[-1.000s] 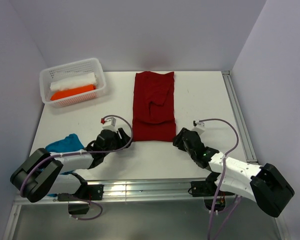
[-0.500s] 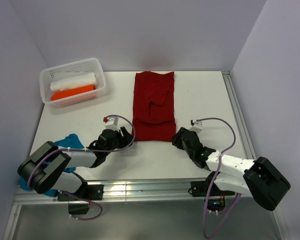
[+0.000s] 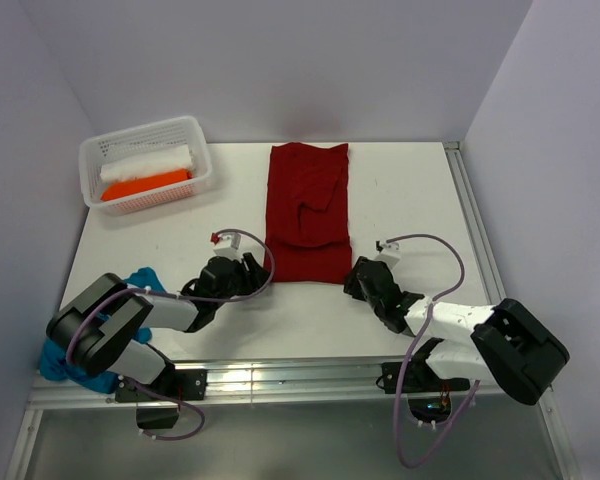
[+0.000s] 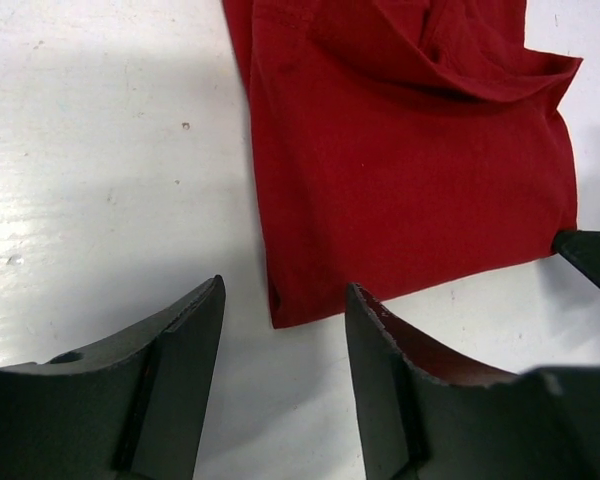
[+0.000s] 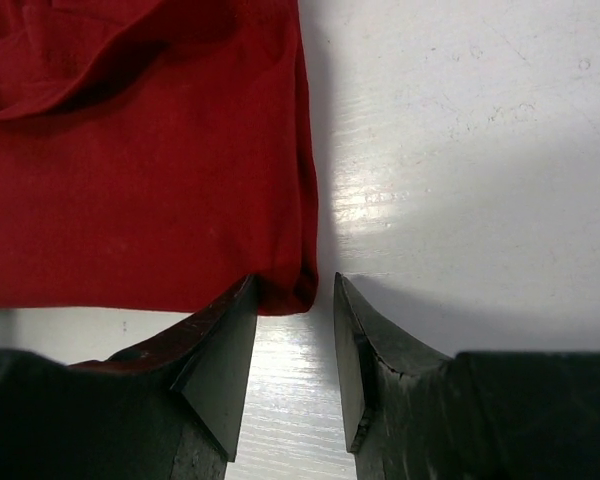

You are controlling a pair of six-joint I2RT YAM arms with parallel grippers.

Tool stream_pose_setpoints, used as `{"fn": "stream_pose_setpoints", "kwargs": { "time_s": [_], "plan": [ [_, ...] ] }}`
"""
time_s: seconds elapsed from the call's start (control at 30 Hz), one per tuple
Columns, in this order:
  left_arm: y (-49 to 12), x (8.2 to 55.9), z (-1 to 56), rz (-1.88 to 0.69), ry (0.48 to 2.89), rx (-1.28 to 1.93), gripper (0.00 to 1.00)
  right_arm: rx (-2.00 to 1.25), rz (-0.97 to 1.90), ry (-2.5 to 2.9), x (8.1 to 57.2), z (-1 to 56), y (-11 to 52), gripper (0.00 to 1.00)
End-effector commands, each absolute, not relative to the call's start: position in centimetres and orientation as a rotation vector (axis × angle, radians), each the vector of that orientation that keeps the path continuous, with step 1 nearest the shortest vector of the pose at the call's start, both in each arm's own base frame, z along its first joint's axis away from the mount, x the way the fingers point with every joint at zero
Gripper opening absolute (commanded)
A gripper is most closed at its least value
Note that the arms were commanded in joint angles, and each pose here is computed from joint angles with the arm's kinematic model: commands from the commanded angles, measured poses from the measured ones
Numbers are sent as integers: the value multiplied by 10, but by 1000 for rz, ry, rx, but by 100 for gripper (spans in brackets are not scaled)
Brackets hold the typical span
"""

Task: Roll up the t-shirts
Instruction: Roll the tshirt

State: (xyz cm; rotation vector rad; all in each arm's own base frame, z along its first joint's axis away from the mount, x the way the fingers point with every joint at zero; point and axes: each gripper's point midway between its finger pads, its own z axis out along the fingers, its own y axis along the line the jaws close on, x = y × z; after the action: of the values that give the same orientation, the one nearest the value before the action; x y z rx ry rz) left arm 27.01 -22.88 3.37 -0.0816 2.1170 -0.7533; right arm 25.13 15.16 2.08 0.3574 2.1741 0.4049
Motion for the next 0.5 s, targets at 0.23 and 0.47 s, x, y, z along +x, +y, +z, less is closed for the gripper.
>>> {"fn": "stream_pose_setpoints", "kwargs": {
  "time_s": [0.23, 0.47],
  "plan": [
    [-255, 277, 36, -826, 2116, 3, 52, 298, 429, 2148, 267, 32, 168, 36],
    [-255, 274, 37, -838, 2112, 9, 19, 276, 435, 2147, 268, 34, 171, 19]
  ]
}}
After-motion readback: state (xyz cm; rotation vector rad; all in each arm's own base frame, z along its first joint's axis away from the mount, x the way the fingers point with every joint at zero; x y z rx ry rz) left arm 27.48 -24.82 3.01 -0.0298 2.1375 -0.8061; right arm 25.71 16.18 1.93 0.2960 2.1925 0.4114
